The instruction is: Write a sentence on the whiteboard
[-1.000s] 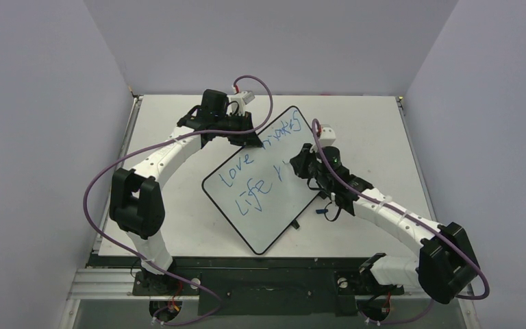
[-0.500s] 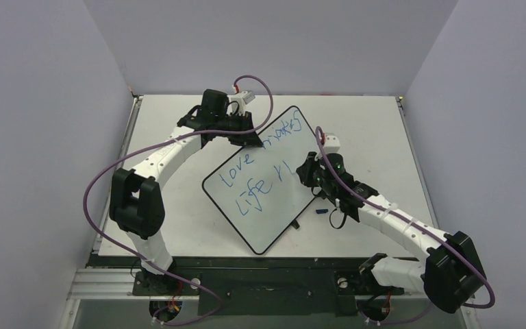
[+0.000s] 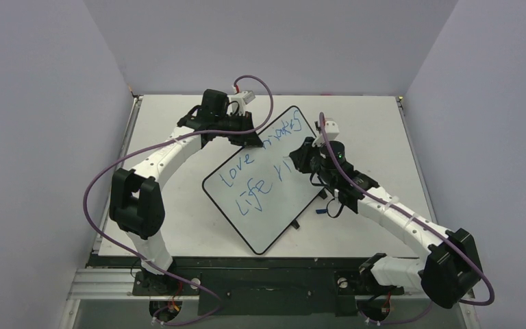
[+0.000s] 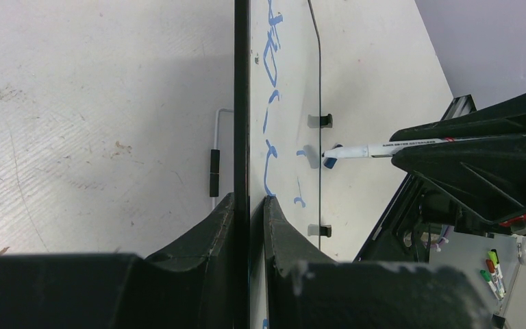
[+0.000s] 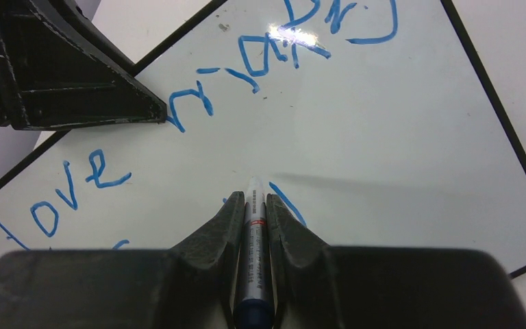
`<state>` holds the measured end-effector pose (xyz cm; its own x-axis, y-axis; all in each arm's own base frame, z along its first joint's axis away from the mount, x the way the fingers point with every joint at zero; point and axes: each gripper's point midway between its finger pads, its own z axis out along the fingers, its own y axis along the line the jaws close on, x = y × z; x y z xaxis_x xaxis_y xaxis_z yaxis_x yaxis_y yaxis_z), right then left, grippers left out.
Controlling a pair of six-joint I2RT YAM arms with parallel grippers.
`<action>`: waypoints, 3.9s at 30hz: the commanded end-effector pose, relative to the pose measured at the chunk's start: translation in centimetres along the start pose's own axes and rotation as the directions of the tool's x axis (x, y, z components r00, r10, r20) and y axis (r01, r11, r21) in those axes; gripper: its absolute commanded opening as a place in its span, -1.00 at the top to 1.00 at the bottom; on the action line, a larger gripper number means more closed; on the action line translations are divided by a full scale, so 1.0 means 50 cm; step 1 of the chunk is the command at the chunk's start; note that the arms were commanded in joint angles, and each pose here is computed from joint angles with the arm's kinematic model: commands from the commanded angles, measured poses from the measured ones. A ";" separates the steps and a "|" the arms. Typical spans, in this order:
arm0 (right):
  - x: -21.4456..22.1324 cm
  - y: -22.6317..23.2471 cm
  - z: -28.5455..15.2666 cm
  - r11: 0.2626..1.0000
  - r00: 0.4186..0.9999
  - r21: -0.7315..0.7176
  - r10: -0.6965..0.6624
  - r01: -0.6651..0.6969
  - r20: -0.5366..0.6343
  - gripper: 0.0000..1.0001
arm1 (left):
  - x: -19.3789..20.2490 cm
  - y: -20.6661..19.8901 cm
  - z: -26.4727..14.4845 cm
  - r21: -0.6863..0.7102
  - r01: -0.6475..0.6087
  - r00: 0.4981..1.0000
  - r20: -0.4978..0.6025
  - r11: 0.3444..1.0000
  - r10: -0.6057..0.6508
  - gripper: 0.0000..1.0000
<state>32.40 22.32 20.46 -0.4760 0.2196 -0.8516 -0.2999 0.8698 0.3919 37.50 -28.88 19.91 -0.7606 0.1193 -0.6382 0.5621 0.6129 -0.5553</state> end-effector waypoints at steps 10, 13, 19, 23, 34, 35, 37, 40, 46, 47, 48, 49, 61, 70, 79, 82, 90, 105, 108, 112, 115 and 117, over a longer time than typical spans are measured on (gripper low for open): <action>-0.056 0.061 0.052 0.993 0.997 -0.106 0.063 -0.058 0.049 1.00 | 0.068 -0.019 0.018 0.004 -0.056 0.993 -0.105 0.998 0.056 1.00; -0.048 0.051 0.058 0.993 0.997 -0.096 0.067 -0.062 0.042 1.00 | 0.069 -0.017 0.020 0.003 -0.055 0.993 -0.107 0.998 0.055 1.00; -0.019 0.012 0.065 0.996 0.997 -0.049 0.072 -0.071 0.017 1.00 | 0.070 -0.016 0.020 0.002 -0.055 0.993 -0.109 0.999 0.054 1.00; -0.006 -0.016 0.066 0.996 0.996 -0.019 0.085 -0.085 0.005 1.00 | 0.071 -0.015 0.021 0.000 -0.054 0.992 -0.110 0.999 0.054 1.00; -0.029 -0.013 0.052 0.995 0.995 -0.038 0.092 -0.091 0.030 1.00 | 0.071 -0.014 0.022 0.000 -0.055 0.992 -0.111 0.998 0.054 1.00; -0.033 -0.011 0.050 0.995 0.995 -0.041 0.093 -0.092 0.033 1.00 | 0.071 -0.013 0.022 -0.001 -0.054 0.992 -0.111 0.999 0.054 1.00; -0.048 -0.004 0.039 0.994 0.994 -0.054 0.097 -0.094 0.052 1.00 | 0.071 -0.013 0.022 -0.002 -0.054 0.992 -0.111 0.999 0.053 1.00; -0.063 -0.009 0.026 0.994 0.992 -0.050 0.104 -0.101 0.074 1.00 | 0.070 -0.013 0.022 -0.004 -0.056 0.993 -0.109 0.998 0.055 1.00; -0.083 -0.051 0.010 0.988 0.981 0.001 0.152 -0.153 0.118 1.00 | 0.069 -0.014 0.020 -0.004 -0.057 0.993 -0.108 0.998 0.056 1.00; -0.081 -0.058 0.012 0.988 0.981 0.010 0.154 -0.157 0.117 1.00 | 0.069 -0.014 0.020 -0.004 -0.057 0.993 -0.107 0.998 0.056 1.00; -0.082 -0.067 0.014 0.986 0.980 0.018 0.162 -0.166 0.118 1.00 | 0.069 -0.014 0.020 -0.004 -0.057 0.993 -0.107 0.998 0.057 1.00; -0.079 -0.073 0.017 0.985 0.979 0.024 0.166 -0.170 0.114 1.00 | 0.069 -0.015 0.019 -0.004 -0.058 0.993 -0.106 0.998 0.057 1.00; -0.071 -0.096 0.047 0.974 0.970 0.026 0.223 -0.227 0.098 1.00 | 0.071 -0.016 0.021 -0.001 -0.057 0.992 -0.110 0.998 0.057 1.00; -0.058 -0.096 0.072 0.971 0.968 0.018 0.238 -0.240 0.076 1.00 | 0.071 -0.016 0.021 0.000 -0.055 0.992 -0.110 0.998 0.055 1.00; -0.040 -0.091 0.082 0.969 0.968 0.002 0.246 -0.246 0.045 1.00 | 0.069 -0.017 0.019 -0.001 -0.059 0.993 -0.106 0.998 0.059 1.00; -0.032 -0.085 0.082 0.969 0.969 -0.007 0.246 -0.246 0.032 1.00 | 0.069 -0.018 0.019 0.001 -0.059 0.993 -0.106 0.998 0.059 1.00; 0.002 -0.074 0.077 0.970 0.970 -0.016 0.241 -0.241 -0.005 1.00 | 0.069 -0.017 0.019 -0.001 -0.059 0.993 -0.106 0.998 0.059 1.00; 0.060 -0.084 0.037 0.972 0.971 -0.001 0.233 -0.233 -0.046 1.00 | 0.069 -0.016 0.019 -0.002 -0.059 0.993 -0.106 0.998 0.059 1.00; 0.068 -0.091 0.029 0.973 0.972 0.010 0.229 -0.229 -0.049 1.00 | 0.069 -0.016 0.019 -0.004 -0.059 0.993 -0.106 0.998 0.058 1.00; 0.080 -0.104 0.022 0.975 0.974 0.030 0.222 -0.221 -0.053 1.00 | 0.069 -0.015 0.019 -0.005 -0.059 0.993 -0.107 0.998 0.058 1.00; 0.082 -0.113 0.020 0.974 0.974 0.044 0.223 -0.221 -0.048 1.00 | 0.069 -0.015 0.019 -0.005 -0.061 0.992 -0.107 0.998 0.060 1.00; 0.078 -0.119 0.019 0.974 0.974 0.054 0.221 -0.218 -0.042 1.00 | 0.069 -0.015 0.019 -0.006 -0.060 0.993 -0.107 0.998 0.059 1.00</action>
<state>33.84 19.21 15.84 -0.5419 0.4153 -0.7307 -0.1677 0.7985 0.5782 37.48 -28.80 19.72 -0.7643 0.1197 -0.6337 0.5541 0.6246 -0.5503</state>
